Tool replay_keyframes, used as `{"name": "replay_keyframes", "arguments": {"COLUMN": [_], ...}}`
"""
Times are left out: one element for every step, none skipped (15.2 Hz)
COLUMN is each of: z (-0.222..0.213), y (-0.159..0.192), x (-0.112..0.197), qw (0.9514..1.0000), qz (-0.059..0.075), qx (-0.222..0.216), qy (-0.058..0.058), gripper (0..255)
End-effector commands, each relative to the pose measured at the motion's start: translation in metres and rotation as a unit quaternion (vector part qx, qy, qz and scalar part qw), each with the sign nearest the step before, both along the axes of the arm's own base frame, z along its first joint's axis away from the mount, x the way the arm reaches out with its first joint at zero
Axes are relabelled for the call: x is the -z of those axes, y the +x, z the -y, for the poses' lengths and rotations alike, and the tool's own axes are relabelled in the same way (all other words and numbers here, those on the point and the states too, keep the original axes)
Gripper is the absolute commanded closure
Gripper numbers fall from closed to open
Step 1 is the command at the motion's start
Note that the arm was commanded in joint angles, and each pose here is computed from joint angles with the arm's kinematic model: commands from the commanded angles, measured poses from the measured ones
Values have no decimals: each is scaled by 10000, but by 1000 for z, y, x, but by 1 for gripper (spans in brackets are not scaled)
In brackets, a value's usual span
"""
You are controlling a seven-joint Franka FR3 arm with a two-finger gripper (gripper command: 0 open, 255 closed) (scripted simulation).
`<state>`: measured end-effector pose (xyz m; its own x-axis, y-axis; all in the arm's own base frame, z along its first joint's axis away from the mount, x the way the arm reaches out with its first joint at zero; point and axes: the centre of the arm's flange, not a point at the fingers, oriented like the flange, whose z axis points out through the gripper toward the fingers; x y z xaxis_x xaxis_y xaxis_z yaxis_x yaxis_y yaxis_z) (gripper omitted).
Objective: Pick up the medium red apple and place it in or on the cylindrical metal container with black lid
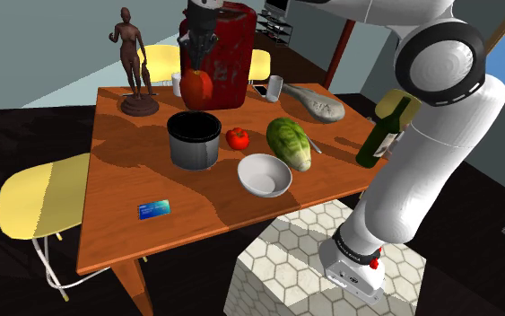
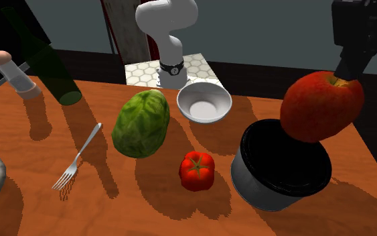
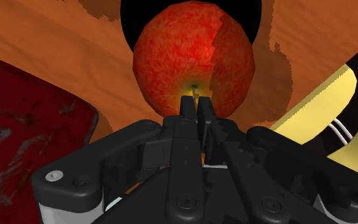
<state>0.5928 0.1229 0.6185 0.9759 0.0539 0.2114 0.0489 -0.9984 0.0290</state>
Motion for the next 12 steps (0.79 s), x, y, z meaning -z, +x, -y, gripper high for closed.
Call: {"name": "replay_keyframes", "arguments": {"z": [-1, -1, -1, -1, -1, -1, -1, -1, -1, -1, -1, -1], "y": [0, 0, 0, 0, 0, 0, 0, 0, 0, 0, 0, 0], "x": [11, 16, 21, 27, 32, 37, 43, 48, 53, 58, 63, 63], "qw": [10000, 10000, 10000, 10000, 10000, 10000, 10000, 10000, 10000, 10000, 10000, 10000], "qz": [4, 4, 4, 4, 4, 4, 4, 4, 4, 4, 4, 4], "qx": [0, 0, 0, 0, 0, 0, 0, 0, 0, 0, 0, 0], "qy": [1, 1, 1, 1, 1, 1, 1, 1, 1, 1, 1, 1], "gripper": [255, 255, 255, 255, 255, 255, 255, 255, 255, 255, 255, 255]}}
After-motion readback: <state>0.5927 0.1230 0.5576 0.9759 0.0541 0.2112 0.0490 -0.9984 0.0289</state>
